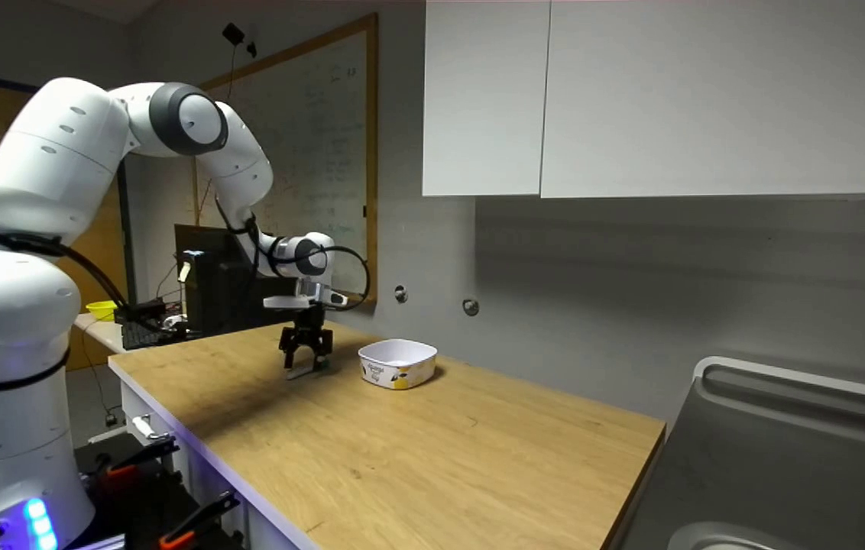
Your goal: Put the marker inside the bowl
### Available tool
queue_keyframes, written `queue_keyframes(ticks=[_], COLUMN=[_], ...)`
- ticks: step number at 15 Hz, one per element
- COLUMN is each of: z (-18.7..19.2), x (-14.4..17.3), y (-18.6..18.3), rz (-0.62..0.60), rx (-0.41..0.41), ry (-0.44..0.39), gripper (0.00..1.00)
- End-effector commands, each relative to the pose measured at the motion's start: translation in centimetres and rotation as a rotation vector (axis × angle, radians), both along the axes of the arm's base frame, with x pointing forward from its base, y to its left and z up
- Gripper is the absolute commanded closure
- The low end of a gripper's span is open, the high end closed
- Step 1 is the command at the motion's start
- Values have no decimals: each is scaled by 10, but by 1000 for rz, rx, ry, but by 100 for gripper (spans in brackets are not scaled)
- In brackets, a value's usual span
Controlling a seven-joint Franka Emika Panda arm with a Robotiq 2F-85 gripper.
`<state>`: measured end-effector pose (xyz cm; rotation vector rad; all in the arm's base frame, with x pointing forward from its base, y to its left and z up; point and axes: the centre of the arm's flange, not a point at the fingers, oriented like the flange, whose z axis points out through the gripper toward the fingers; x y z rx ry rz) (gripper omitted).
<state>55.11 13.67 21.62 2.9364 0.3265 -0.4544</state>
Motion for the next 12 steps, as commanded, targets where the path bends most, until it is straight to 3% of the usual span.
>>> queue_keyframes(ticks=[1, 9, 12], z=[-7, -1, 2], x=[5, 3, 3], y=[-2, 0, -1], rz=[24, 30, 27], rx=[-8, -3, -3], ry=[12, -1, -5], gripper=[27, 88, 87])
